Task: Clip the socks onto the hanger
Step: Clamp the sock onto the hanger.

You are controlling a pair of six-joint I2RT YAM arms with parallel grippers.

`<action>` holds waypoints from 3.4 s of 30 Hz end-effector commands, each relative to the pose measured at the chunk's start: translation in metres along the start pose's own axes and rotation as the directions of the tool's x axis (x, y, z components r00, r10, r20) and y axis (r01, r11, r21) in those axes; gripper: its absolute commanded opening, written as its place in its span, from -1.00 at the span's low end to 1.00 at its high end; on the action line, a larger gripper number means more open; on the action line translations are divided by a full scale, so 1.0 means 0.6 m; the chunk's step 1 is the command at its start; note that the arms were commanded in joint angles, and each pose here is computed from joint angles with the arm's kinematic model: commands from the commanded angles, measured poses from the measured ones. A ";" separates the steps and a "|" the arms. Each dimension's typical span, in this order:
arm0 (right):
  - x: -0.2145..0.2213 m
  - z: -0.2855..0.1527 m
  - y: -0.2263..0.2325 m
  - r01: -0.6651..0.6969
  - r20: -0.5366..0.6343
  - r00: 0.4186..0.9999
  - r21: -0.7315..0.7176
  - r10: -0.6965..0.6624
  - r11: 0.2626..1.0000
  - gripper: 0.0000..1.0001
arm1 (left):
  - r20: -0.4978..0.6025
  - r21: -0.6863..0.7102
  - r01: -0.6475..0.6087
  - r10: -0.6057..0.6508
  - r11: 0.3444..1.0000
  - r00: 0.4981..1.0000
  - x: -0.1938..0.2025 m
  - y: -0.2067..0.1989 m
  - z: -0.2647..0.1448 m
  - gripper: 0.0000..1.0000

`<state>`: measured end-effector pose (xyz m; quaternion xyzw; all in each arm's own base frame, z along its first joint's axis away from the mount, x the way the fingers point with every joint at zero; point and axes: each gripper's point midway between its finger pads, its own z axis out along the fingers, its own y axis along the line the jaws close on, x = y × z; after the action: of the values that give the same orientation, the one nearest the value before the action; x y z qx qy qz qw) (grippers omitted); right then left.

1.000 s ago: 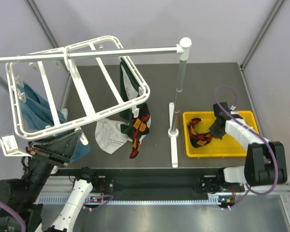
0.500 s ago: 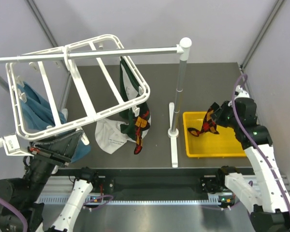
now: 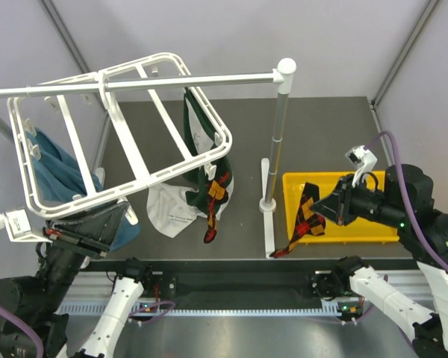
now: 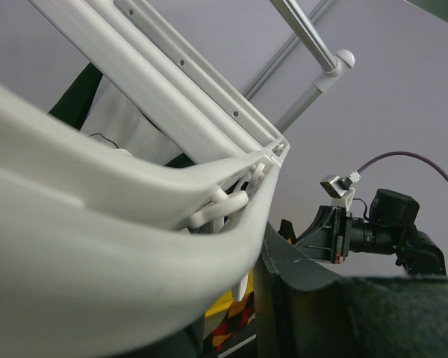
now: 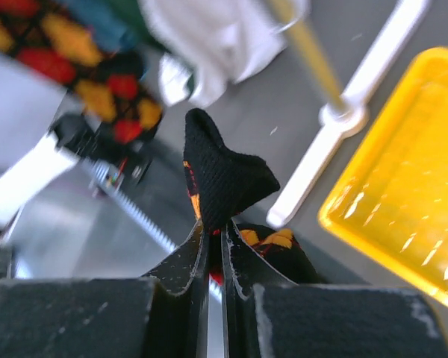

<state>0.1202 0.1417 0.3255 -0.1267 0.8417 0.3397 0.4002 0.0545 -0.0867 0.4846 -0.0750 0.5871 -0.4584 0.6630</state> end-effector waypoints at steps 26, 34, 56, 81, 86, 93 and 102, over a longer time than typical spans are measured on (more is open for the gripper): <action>0.048 0.060 0.308 0.270 -0.013 0.955 -0.373 -0.296 0.887 -1.00 | -0.012 0.005 0.007 -0.007 1.000 1.000 0.003 -0.003 -0.003 -1.00; 0.048 0.089 0.480 0.337 0.079 0.936 -0.486 -0.343 0.806 -1.00 | -0.010 0.024 0.011 -0.011 1.000 1.000 -0.001 -0.014 -0.007 -1.00; 0.030 0.182 0.593 0.360 0.076 0.917 -0.580 -0.392 0.730 -1.00 | -0.019 0.001 0.017 -0.017 1.000 1.000 0.005 -0.004 -0.006 -1.00; -0.018 0.168 0.586 0.341 0.110 0.932 -0.582 -0.344 0.738 -1.00 | -0.021 0.003 0.010 -0.010 1.000 1.000 0.005 -0.006 -0.009 -1.00; 0.001 0.173 0.586 0.337 0.086 0.929 -0.593 -0.359 0.731 -1.00 | -0.008 0.002 0.004 -0.004 1.000 1.000 -0.002 -0.008 -0.007 -1.00; -0.003 0.166 0.592 0.343 0.098 0.928 -0.607 -0.360 0.717 -1.00 | 0.029 -0.022 -0.007 0.008 1.000 1.000 -0.014 -0.004 -0.010 -1.00; -0.009 0.165 0.600 0.350 0.109 0.925 -0.614 -0.364 0.707 -1.00 | 0.013 -0.007 -0.005 0.005 1.000 1.000 -0.011 -0.007 -0.006 -1.00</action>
<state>0.0067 0.4797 0.4085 -0.4293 0.6824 0.4745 0.3533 0.0502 -0.0807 0.4891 -0.0881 0.5814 -0.4539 0.6695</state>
